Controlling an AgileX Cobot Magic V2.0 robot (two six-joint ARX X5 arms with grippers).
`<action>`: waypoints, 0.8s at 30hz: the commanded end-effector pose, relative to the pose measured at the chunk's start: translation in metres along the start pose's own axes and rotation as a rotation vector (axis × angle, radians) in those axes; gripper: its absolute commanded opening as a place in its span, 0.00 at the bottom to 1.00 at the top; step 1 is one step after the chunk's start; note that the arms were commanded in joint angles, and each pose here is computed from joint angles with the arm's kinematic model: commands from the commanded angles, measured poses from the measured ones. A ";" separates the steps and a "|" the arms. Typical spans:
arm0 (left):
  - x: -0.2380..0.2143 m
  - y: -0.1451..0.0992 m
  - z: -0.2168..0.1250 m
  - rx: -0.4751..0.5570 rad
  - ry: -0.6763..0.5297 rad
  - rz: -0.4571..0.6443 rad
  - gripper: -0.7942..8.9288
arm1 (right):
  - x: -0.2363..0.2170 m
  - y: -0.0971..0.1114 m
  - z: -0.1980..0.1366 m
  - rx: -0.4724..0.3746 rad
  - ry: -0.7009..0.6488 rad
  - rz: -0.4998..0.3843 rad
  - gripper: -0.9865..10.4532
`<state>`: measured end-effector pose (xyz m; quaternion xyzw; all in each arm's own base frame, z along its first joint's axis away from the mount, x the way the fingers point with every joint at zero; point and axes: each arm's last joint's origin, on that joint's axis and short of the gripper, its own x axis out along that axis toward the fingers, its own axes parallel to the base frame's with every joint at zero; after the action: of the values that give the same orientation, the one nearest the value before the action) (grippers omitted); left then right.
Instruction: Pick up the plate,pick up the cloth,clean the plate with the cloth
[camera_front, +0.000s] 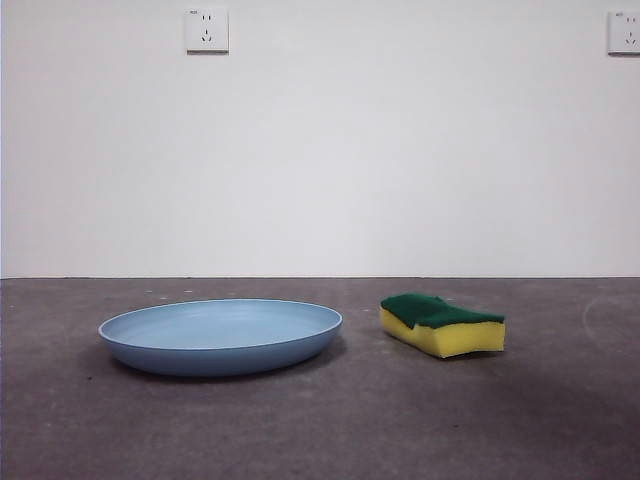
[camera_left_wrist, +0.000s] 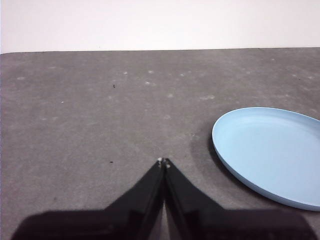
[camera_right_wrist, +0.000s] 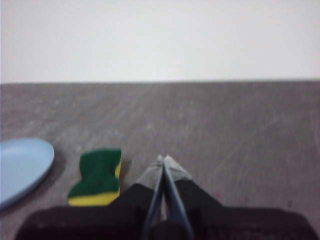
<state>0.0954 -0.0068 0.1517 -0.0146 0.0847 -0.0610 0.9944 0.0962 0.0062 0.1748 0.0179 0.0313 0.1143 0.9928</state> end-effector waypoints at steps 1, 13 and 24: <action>0.001 0.000 -0.004 0.000 0.009 0.000 0.08 | 0.000 0.000 -0.010 0.041 -0.016 0.003 0.09; 0.001 0.000 -0.004 0.000 0.009 0.000 0.08 | 0.001 -0.001 -0.025 0.144 0.102 -0.007 0.09; 0.001 0.000 -0.004 0.000 0.009 0.000 0.08 | 0.001 -0.001 -0.026 0.145 0.110 -0.015 0.09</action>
<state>0.0954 -0.0068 0.1517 -0.0146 0.0847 -0.0612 0.9944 0.0957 0.0061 0.1535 0.0775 0.0822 0.1069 0.9878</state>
